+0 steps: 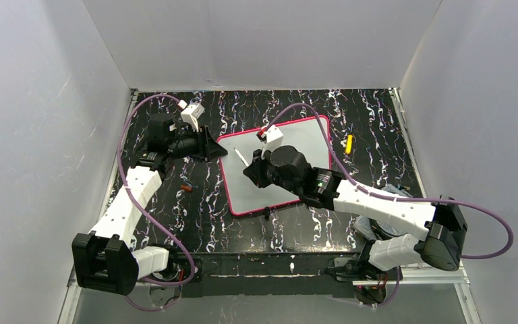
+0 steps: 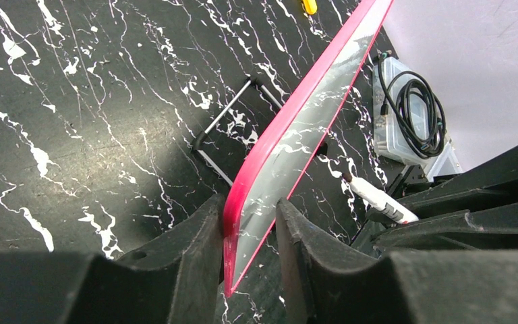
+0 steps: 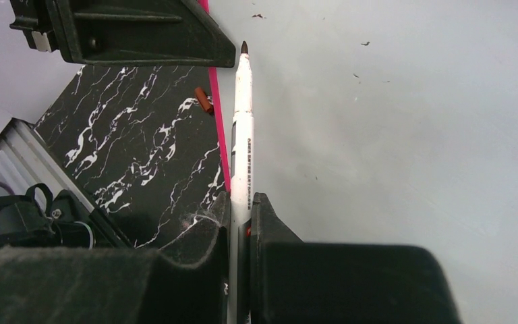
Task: Write a sentence on the whiteboard
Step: Hold the whiteboard on the whiteboard stand.
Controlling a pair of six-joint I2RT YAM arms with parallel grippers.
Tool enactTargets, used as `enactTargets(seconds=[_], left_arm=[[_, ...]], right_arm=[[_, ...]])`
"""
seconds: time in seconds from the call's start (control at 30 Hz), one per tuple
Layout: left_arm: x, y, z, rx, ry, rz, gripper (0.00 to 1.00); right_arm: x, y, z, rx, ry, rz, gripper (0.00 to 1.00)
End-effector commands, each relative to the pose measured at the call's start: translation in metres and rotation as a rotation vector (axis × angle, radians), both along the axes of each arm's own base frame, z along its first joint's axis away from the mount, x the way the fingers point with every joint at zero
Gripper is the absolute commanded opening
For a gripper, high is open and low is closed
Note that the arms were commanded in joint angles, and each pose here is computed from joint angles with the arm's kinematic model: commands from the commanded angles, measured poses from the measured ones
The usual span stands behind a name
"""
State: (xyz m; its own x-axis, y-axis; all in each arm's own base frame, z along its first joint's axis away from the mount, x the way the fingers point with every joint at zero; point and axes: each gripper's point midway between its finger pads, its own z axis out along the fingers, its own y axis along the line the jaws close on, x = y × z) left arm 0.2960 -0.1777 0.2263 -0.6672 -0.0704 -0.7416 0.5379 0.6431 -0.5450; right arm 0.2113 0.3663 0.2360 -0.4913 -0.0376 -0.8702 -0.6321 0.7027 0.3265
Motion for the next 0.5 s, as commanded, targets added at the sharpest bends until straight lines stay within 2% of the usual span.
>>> enactTargets(seconds=[0.0,0.37,0.47], left_arm=[[-0.011,-0.001,0.007,0.003,-0.035,-0.034,0.29],[-0.009,0.004,0.000,0.048,-0.048,-0.027,0.21],[-0.009,0.004,-0.001,0.052,-0.046,-0.026,0.15]], right_arm=[[0.012,0.013,0.038,0.078,-0.076,-0.053,0.01],[0.018,0.019,0.030,0.020,-0.061,-0.089,0.01],[0.019,0.019,0.027,0.003,-0.053,-0.095,0.01]])
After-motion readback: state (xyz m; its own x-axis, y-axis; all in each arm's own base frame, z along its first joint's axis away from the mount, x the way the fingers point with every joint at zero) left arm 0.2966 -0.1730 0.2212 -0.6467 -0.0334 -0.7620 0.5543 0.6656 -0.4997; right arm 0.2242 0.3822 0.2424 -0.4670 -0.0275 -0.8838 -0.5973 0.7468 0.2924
